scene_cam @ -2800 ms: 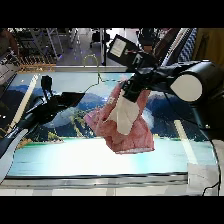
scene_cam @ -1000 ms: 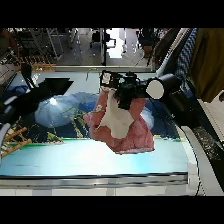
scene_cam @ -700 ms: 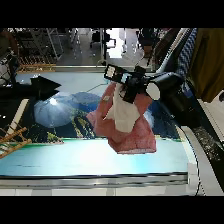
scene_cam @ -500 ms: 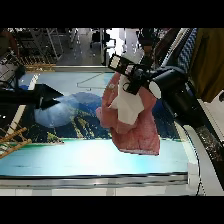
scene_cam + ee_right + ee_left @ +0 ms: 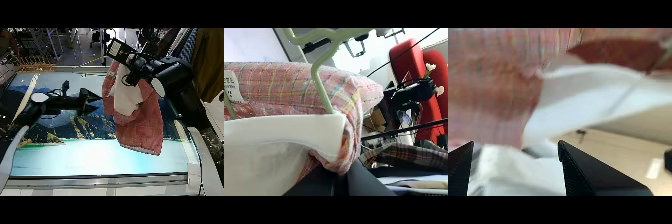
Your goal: Fold the clothes and pants, and hang the long-sleeved shirts on hangers.
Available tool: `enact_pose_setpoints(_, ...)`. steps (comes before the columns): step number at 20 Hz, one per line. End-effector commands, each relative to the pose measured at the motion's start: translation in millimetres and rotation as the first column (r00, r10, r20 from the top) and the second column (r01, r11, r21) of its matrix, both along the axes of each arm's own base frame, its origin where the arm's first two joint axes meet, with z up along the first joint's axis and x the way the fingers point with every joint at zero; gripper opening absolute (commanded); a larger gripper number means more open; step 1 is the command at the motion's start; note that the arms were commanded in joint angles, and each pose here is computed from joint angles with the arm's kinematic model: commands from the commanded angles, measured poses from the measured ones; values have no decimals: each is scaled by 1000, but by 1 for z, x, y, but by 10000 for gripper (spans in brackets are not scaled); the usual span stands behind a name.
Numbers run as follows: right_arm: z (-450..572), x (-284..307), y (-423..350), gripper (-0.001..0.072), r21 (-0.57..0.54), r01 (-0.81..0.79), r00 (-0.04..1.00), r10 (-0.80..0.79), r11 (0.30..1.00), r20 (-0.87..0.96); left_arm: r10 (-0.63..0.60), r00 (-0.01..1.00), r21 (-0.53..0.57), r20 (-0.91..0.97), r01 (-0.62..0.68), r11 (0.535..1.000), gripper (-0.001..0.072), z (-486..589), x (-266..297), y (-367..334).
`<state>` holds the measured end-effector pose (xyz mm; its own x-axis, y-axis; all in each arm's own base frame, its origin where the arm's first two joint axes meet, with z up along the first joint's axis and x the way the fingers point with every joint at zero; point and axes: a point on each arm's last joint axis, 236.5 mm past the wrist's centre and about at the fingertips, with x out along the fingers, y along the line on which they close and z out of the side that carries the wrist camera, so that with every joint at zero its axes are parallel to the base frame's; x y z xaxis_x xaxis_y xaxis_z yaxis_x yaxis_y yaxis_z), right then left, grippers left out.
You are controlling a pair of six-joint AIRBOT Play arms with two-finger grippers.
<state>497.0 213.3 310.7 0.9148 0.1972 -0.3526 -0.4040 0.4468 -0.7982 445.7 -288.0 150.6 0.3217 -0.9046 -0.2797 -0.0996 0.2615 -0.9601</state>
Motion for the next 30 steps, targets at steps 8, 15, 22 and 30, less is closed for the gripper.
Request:
enact_pose_setpoints(8,12,-15,22,19,20,-50,999,50,999,19,174,962,-117,-209,-201,973,327,-51,60,-25)
enact_pose_setpoints(15,19,-23,15,19,26,-43,999,42,999,17,141,989,-227,-43,-147,963,445,7,56,-17)
enact_pose_setpoints(22,13,-24,12,19,18,-32,999,33,999,-8,94,996,-238,-4,-92,967,444,20,43,-21)
enact_pose_setpoints(30,11,-28,20,19,56,-56,998,58,997,-30,206,977,-189,-55,-213,959,443,-18,74,-16)
